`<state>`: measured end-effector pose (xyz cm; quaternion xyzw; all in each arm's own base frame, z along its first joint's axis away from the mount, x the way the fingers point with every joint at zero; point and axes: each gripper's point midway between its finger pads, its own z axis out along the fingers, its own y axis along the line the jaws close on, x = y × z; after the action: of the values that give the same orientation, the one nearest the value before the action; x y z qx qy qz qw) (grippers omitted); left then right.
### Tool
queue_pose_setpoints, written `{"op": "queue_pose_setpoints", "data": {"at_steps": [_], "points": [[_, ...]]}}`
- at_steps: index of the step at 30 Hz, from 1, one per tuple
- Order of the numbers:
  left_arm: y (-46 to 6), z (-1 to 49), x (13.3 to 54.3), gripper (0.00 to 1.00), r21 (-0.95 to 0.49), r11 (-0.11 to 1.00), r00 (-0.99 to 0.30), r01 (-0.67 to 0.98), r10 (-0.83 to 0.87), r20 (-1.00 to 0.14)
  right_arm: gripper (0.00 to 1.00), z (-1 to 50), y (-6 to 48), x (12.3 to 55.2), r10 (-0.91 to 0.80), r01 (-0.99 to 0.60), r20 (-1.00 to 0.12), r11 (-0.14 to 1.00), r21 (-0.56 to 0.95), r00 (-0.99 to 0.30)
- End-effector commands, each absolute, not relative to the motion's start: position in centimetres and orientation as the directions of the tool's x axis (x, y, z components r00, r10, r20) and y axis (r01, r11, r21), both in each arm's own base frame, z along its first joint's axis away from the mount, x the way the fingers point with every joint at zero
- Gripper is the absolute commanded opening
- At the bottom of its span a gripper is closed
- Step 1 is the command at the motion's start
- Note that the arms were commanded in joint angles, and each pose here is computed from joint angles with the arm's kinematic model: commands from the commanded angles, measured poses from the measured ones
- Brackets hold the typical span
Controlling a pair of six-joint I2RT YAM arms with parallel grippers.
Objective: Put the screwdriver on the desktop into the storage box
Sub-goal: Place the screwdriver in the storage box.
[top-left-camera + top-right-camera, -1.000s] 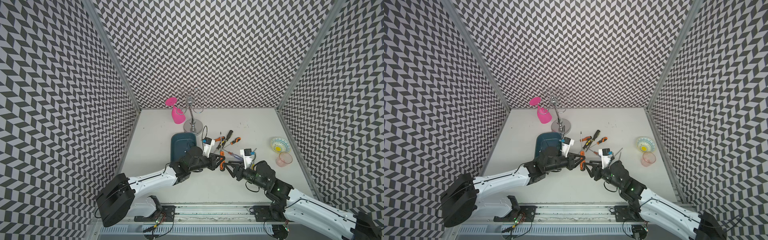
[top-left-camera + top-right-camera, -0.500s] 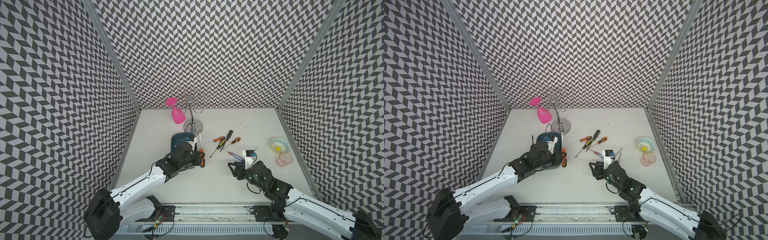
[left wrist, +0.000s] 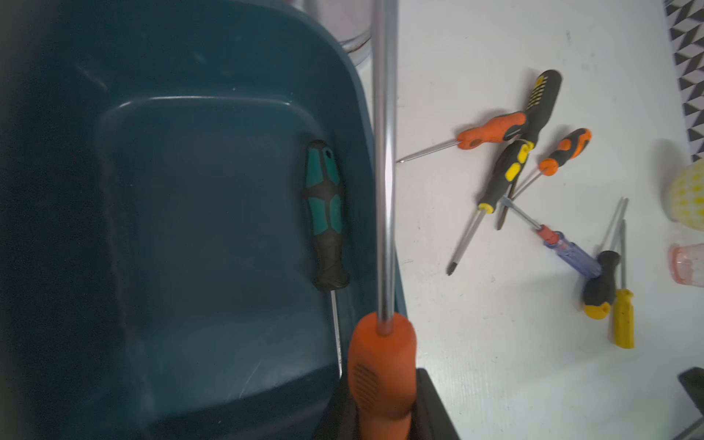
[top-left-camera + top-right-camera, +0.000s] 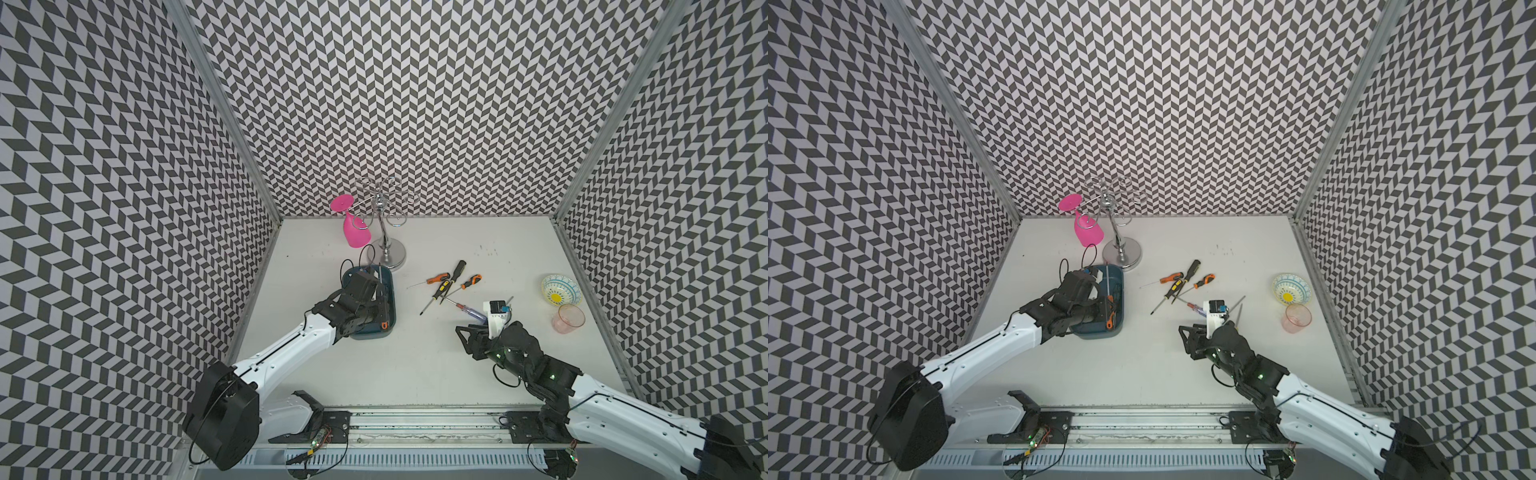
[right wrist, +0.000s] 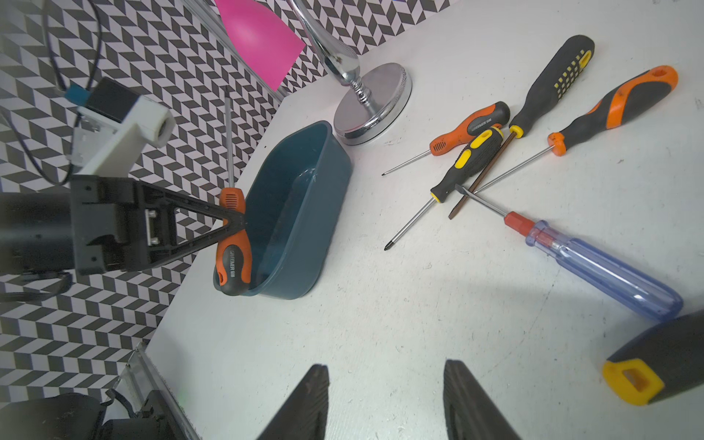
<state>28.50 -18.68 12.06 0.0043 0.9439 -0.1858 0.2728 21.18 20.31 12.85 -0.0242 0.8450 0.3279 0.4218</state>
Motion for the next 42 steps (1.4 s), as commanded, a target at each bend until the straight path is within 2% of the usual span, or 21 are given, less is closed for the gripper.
{"op": "queue_pose_setpoints", "data": {"at_steps": [1, 11, 14, 23, 30, 39, 42], "points": [[-18.3, 12.6, 29.6, 0.0, -0.299, 0.949, -0.85, 0.098, -0.076, -0.522, 0.52, 12.7, 19.9, 21.3, 0.254, -0.313, -0.738, 0.784, 0.536, -0.625], [-17.7, 11.9, 31.3, 0.0, -0.261, 0.963, -0.853, 0.071, -0.077, -0.516, 0.52, 13.0, 19.4, 21.2, 0.28, -0.304, -0.74, 0.78, 0.547, -0.611], [-17.3, 11.5, 31.6, 0.0, -0.246, 0.968, -0.858, 0.051, -0.084, -0.507, 0.51, 11.4, 19.0, 20.8, 0.264, -0.292, -0.731, 0.792, 0.536, -0.629], [-17.2, 8.9, 32.3, 0.0, -0.188, 0.982, -0.891, 0.02, -0.068, -0.449, 0.52, 10.7, 19.1, 20.7, 0.26, -0.287, -0.72, 0.789, 0.543, -0.644], [-16.8, 6.7, 32.5, 0.04, -0.145, 0.989, -0.908, -0.003, -0.064, -0.414, 0.52, 10.6, 18.9, 20.6, 0.267, -0.282, -0.719, 0.79, 0.545, -0.642], [-16.8, 4.9, 32.5, 0.13, -0.13, 0.991, -0.923, -0.01, -0.059, -0.381, 0.52, 10.5, 18.9, 20.7, 0.267, -0.278, -0.717, 0.791, 0.544, -0.643], [-16.7, 4.6, 32.5, 0.22, -0.125, 0.992, -0.926, -0.013, -0.059, -0.374, 0.52, 10.5, 19.0, 20.7, 0.267, -0.278, -0.716, 0.791, 0.545, -0.645]]}}
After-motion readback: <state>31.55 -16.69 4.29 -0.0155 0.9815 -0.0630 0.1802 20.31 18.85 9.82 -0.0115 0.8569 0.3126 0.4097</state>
